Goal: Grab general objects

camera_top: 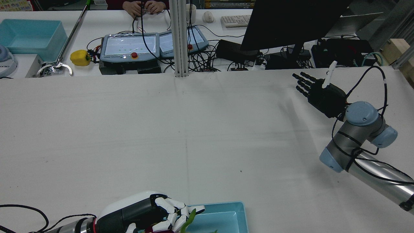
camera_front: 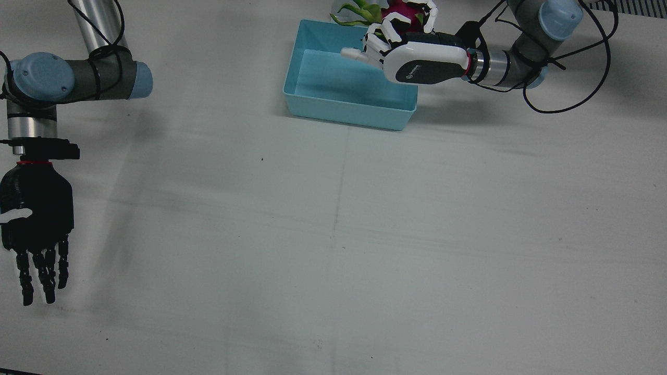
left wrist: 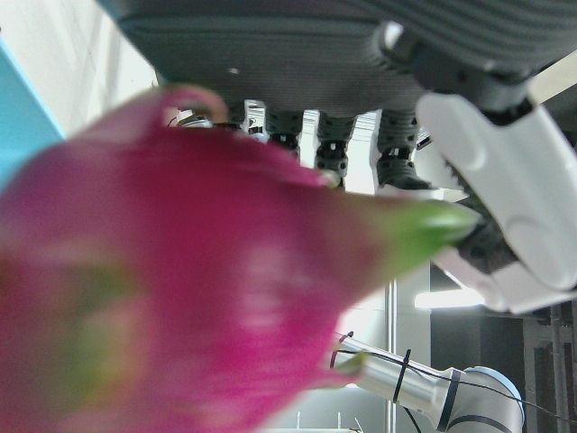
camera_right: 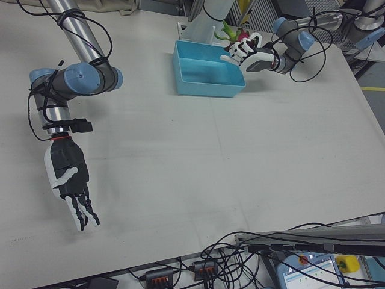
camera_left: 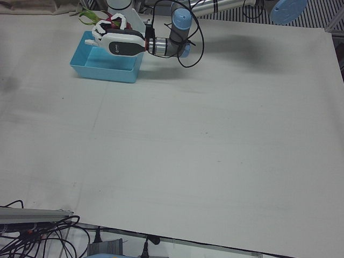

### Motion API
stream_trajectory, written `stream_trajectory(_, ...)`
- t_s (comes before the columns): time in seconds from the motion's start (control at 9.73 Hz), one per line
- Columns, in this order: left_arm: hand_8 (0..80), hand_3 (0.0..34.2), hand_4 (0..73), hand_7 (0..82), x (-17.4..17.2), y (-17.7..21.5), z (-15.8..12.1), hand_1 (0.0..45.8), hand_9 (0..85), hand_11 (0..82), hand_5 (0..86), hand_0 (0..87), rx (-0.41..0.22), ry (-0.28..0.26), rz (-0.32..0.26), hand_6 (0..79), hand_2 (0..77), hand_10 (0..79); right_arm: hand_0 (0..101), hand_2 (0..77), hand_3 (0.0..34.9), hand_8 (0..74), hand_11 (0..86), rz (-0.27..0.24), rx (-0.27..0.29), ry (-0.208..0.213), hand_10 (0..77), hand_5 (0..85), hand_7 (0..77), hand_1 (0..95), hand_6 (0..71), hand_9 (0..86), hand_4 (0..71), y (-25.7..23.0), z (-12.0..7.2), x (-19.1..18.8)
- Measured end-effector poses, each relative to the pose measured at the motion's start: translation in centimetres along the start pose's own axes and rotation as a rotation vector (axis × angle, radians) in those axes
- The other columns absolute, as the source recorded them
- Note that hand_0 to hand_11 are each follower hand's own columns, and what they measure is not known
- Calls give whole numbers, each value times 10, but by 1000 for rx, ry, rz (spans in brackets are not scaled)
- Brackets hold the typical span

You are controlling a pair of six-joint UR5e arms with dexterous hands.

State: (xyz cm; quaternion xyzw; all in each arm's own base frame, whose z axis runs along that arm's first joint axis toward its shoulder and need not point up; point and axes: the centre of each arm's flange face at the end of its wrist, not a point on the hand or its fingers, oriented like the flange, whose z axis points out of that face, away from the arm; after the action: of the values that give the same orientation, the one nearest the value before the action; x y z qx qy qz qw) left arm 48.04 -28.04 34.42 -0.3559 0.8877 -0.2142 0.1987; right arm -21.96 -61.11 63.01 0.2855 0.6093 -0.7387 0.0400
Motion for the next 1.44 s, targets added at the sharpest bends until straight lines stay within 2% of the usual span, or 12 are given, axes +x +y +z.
stream_trajectory(0.1,218,56,365,54,-1,0,0,49,464,0,720,434,-2,-1,-1,235,774,224,7,22,0,0,5,0,0,0,0,0,0,65,0,11,0,0,0,0)
stream_trajectory(0.21,218,56,365,54,-3,-1,0,49,464,0,720,434,-2,-2,-1,235,774,224,7,22,0,0,5,0,0,0,0,0,0,65,0,11,0,0,0,0)
stream_trajectory(0.31,11,127,65,0,-5,-2,0,5,273,0,725,492,-1,-3,-2,0,698,224,7,22,0,0,5,0,0,0,0,0,0,65,0,11,0,0,0,0)
stream_trajectory(0.41,11,127,65,0,-6,-3,0,5,273,0,725,492,0,-5,-3,0,698,224,7,22,0,0,5,0,0,0,0,0,0,65,0,11,0,0,0,0)
stream_trajectory(0.51,11,158,0,0,-6,-6,-2,5,11,0,731,540,17,-13,-4,0,605,224,6,22,0,0,5,0,0,0,0,0,0,65,0,11,0,0,0,0)
stream_trajectory(0.72,5,100,174,0,0,-19,-17,0,11,0,725,741,98,-40,17,0,605,224,6,22,0,0,5,0,0,0,0,0,0,65,0,11,0,0,0,0)
stream_trajectory(0.82,5,100,174,0,20,-33,-31,0,11,0,725,741,154,-36,54,0,605,224,7,22,0,0,5,0,0,0,0,0,5,65,0,11,0,0,0,0)
stream_trajectory(0.93,0,28,267,0,61,-59,-60,5,5,104,720,802,246,-6,123,0,600,224,6,22,0,0,11,0,0,0,0,0,0,65,0,11,0,0,0,0)
stream_trajectory(1.03,0,28,267,0,113,-82,-97,5,5,142,720,802,341,41,204,0,600,224,6,22,0,0,11,0,0,0,0,0,0,65,0,11,0,0,0,0)
stream_trajectory(1.23,5,4,235,0,213,-96,-177,0,0,147,720,801,486,141,349,0,600,229,6,22,0,0,11,0,0,0,0,0,5,65,0,11,0,0,0,0)
stream_trajectory(1.34,0,3,82,0,257,-96,-229,5,0,120,725,801,558,192,414,0,600,229,6,22,0,0,11,0,0,0,0,0,0,65,0,11,0,0,0,0)
stream_trajectory(1.44,0,3,82,0,293,-97,-284,5,0,120,725,801,628,242,469,0,600,229,6,22,0,0,11,0,0,0,0,0,0,65,0,11,0,0,0,0)
